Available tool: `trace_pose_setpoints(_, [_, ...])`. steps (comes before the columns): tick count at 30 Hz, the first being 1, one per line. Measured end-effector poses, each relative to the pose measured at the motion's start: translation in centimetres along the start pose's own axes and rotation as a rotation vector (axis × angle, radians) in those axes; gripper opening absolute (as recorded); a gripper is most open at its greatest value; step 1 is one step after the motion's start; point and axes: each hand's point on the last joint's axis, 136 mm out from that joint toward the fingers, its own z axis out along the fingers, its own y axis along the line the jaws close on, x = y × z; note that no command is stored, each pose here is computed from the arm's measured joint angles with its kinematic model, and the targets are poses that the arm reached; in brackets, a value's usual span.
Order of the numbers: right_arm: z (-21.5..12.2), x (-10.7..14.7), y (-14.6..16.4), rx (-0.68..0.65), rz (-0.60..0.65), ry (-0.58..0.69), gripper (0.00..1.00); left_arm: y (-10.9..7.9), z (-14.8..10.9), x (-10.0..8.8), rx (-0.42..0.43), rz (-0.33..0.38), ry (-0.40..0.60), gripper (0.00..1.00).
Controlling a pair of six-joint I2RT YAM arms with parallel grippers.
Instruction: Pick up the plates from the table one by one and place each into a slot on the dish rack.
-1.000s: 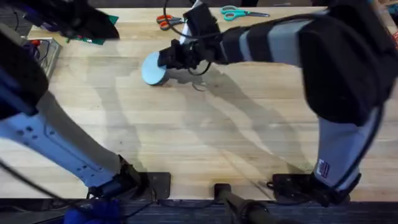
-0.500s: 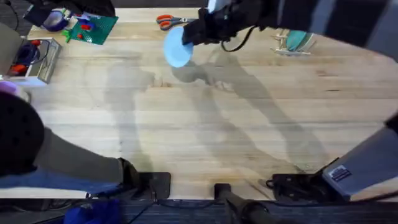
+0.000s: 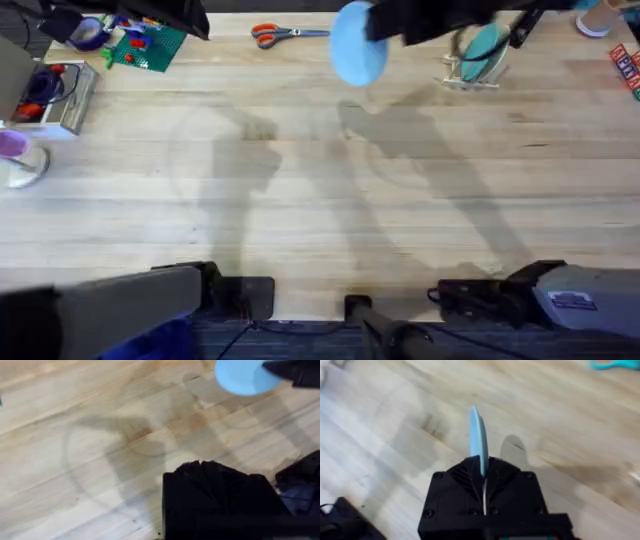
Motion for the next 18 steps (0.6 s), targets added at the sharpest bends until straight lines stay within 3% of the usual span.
trace_pose_setpoints(8, [-7.2,0.7,-3.7,0.181,-0.006,-0.052,0.029,-3.8,-3.1,1.0,-0.010,0.098,-0.088,0.039])
trace_pose_setpoints(14, [-11.3,2.4,-6.0,0.290,0.039,-0.057,0.029,-4.0,-4.3,2.8,-0.054,0.075,-0.070,0.039])
trace_pose_setpoints(18, [-13.7,3.2,-7.2,0.364,0.064,-0.073,0.029,-3.4,-4.5,3.1,-0.097,0.069,-0.064,0.038])
